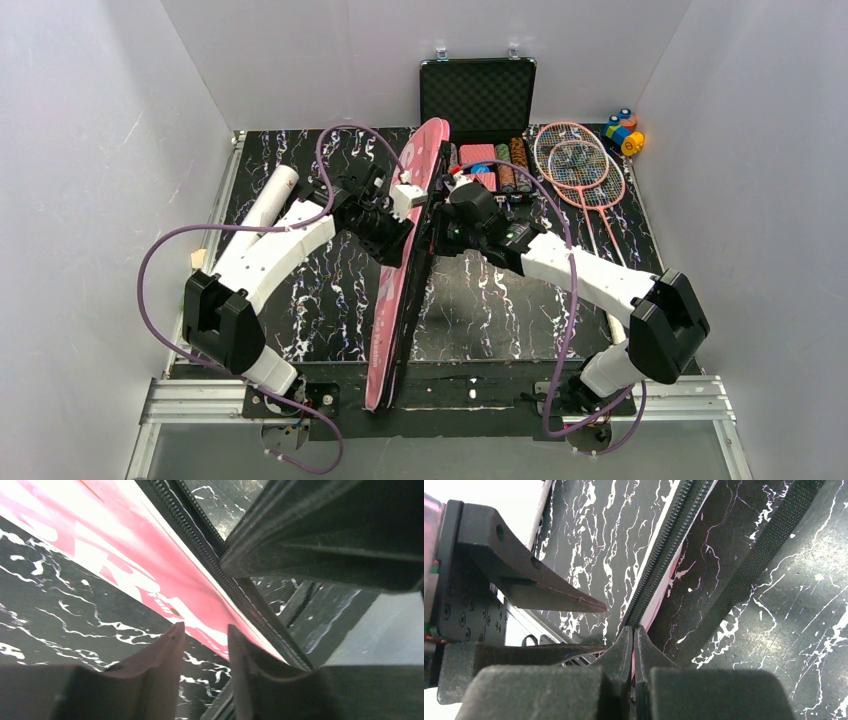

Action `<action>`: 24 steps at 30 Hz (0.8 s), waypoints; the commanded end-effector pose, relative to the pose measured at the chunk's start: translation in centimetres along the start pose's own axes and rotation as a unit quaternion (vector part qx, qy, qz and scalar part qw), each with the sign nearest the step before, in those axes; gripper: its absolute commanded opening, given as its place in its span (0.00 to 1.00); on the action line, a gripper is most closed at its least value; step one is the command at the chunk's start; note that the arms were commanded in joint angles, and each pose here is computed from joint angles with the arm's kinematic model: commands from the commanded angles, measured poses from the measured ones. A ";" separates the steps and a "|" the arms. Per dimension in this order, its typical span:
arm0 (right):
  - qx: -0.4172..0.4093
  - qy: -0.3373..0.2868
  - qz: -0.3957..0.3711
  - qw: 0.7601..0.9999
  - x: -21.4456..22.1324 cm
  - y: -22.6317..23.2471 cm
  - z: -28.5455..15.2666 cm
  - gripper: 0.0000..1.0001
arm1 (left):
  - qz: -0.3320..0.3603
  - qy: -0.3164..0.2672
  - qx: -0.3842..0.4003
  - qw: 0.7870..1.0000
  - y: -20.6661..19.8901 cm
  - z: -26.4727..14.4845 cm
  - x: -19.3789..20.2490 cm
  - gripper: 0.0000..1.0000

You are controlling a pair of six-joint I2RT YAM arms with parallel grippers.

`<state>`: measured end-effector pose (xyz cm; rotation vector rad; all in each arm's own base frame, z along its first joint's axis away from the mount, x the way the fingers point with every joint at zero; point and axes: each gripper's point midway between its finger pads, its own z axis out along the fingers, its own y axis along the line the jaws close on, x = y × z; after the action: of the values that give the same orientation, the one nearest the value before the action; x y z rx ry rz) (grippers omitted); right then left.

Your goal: Pack up the badminton gear

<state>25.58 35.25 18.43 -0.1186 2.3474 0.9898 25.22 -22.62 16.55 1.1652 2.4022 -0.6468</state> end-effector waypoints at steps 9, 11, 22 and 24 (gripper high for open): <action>-0.002 -0.061 -0.059 0.996 -4.1 4.1 -2.0 0.01 | 0.001 -0.091 0.110 0.990 -3.9 -3.3 -2.5 0.65; 0.004 -0.060 -0.070 0.996 -4.0 4.5 -2.0 0.01 | 0.004 -0.088 0.104 0.991 -3.5 -2.9 -2.1 0.61; 0.015 -0.043 -0.076 0.996 -2.9 4.5 -1.5 0.01 | -0.020 -0.085 0.070 0.994 -0.9 -1.5 -0.1 0.41; 0.017 -0.041 -0.073 0.996 -2.7 4.3 -1.4 0.01 | -0.023 -0.079 0.062 0.995 -0.4 -1.2 0.4 0.37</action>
<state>25.13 36.15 20.86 -0.2415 2.3227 0.8258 23.36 -22.77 16.39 1.0947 2.3570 -0.9455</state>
